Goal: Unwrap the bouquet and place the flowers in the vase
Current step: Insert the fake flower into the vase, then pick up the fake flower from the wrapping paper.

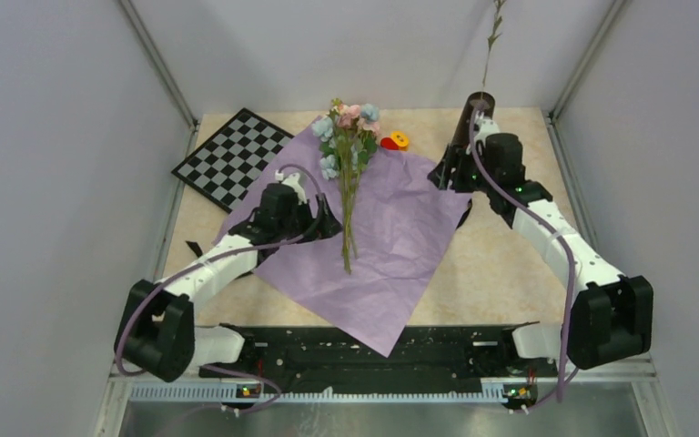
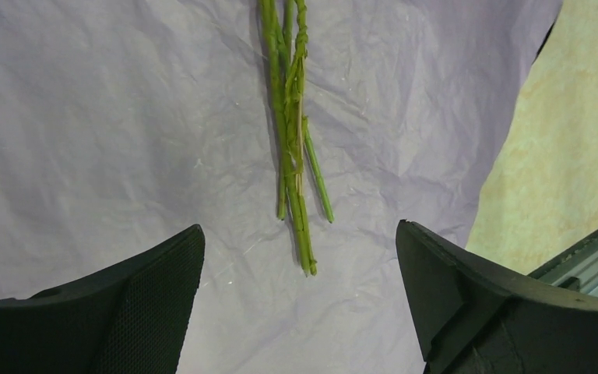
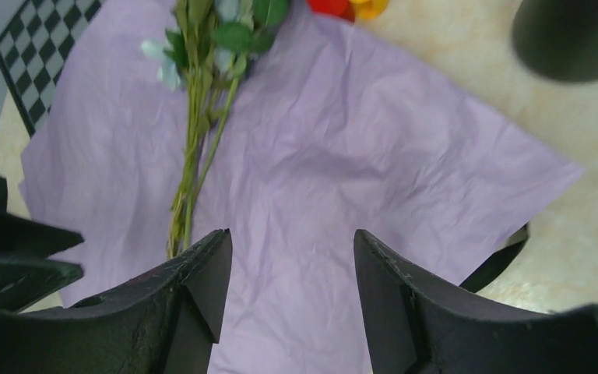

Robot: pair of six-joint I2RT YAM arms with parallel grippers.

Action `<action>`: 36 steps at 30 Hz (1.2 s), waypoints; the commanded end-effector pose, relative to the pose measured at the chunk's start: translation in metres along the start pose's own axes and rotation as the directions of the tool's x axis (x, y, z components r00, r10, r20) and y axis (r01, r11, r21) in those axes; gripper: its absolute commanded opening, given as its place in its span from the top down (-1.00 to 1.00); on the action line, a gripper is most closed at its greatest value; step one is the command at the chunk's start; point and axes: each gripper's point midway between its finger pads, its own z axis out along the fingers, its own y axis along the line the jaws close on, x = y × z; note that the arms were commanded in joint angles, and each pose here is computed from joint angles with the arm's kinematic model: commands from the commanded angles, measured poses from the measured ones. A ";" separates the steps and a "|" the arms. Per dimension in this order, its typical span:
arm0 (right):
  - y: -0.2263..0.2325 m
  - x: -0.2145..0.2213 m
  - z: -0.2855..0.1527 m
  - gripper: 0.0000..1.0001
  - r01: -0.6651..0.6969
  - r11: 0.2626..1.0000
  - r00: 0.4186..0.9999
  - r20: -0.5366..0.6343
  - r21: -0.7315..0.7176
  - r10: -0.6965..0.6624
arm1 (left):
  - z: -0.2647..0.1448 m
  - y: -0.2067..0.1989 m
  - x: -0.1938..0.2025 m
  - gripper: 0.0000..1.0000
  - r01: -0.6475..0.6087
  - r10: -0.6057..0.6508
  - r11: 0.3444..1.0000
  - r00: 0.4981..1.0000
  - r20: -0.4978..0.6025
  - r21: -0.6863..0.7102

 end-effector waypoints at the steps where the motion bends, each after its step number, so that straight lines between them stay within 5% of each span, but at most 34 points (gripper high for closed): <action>1: 0.023 0.018 -0.001 -0.19 -0.043 0.996 0.999 -0.015 -0.081 0.042 | 0.030 -0.024 -0.021 -0.91 -0.026 0.028 0.999 0.998 0.064 -0.029; 9: 0.022 0.034 -0.007 -0.17 -0.028 0.996 0.999 -0.032 -0.081 0.025 | 0.091 -0.021 -0.033 -0.88 -0.227 0.230 0.945 0.973 -0.015 -0.236; 13: 0.019 0.037 -0.013 -0.17 0.002 0.998 0.999 -0.038 -0.070 -0.005 | 0.114 -0.015 -0.044 -0.62 -0.297 0.292 0.902 0.954 -0.064 -0.314; 21: 0.017 0.048 -0.018 -0.17 0.004 0.997 0.999 -0.051 -0.072 -0.008 | 0.142 -0.009 -0.052 -0.13 -0.354 0.339 0.861 0.935 -0.108 -0.364; 36: 0.019 0.054 -0.019 -0.17 -0.013 0.996 0.998 -0.061 -0.086 0.007 | 0.150 0.002 -0.046 0.29 -0.377 0.344 0.831 0.926 -0.155 -0.409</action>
